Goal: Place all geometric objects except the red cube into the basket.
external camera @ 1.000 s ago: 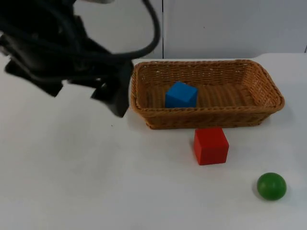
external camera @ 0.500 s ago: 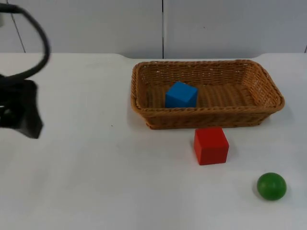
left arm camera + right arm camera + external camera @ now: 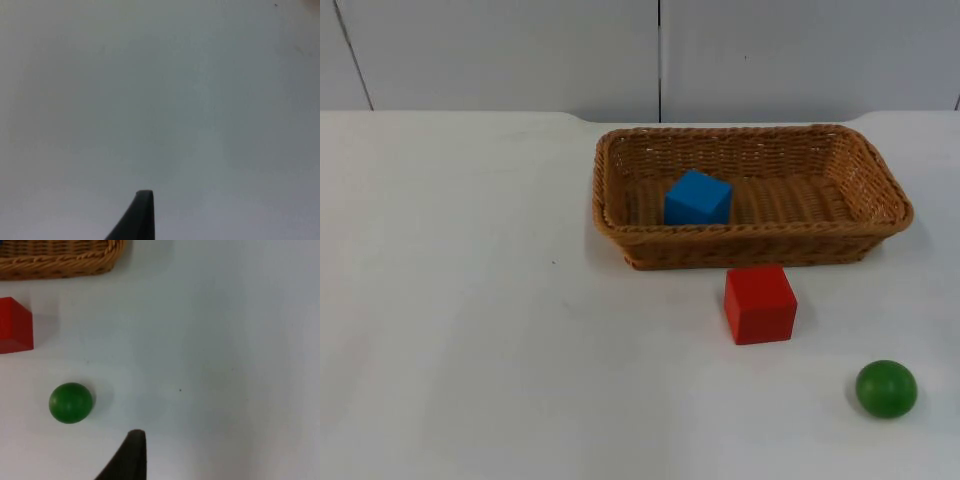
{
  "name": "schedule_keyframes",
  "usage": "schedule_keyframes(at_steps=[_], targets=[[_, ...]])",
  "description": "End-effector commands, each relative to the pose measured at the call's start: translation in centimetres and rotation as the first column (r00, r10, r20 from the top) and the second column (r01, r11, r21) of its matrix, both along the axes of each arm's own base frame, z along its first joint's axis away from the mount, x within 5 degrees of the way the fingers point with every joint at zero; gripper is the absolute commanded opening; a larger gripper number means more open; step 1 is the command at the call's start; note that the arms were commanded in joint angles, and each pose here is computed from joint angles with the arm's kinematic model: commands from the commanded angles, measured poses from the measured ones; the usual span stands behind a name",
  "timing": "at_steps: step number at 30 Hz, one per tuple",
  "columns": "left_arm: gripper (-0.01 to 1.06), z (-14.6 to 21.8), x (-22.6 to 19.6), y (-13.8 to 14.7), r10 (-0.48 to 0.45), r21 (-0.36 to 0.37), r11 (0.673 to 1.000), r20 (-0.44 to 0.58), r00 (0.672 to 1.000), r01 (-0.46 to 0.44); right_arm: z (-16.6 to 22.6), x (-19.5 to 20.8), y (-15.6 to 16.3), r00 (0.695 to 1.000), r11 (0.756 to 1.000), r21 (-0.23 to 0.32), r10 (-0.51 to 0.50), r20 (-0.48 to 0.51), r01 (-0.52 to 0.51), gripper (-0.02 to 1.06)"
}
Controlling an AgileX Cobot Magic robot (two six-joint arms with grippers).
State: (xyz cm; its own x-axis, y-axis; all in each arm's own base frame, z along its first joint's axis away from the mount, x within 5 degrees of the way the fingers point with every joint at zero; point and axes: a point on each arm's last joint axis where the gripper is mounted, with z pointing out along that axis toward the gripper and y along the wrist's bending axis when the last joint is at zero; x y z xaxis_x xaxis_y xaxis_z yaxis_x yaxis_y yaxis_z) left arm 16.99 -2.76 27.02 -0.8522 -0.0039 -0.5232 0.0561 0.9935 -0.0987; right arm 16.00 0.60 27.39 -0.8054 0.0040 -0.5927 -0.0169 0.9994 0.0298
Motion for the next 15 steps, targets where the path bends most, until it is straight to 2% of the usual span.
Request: schedule_keyframes(at_steps=[1, 12, 15], targets=[[1.05, 0.04, -0.27, 0.0, 0.004, -0.012, 1.0, 0.002, 1.0, -0.004, 0.18, 0.04, -0.09, 1.0, 1.0, 0.005, -0.009, 0.007, 0.009, 1.05], [1.05, 0.08, -0.12, -0.01, 0.005, -0.013, 1.0, 0.014, 1.0, -0.005, 0.06, -0.12, -0.03, 1.0, 1.0, 0.004, -0.003, -0.015, 0.004, 1.05], [1.05, 0.1, -0.09, 0.0, 0.002, -0.01, 1.0, 0.019, 1.0, -0.002, 0.04, -0.19, 0.43, 0.999, 0.999, 0.017, 0.043, -0.021, -0.043, 1.05]])
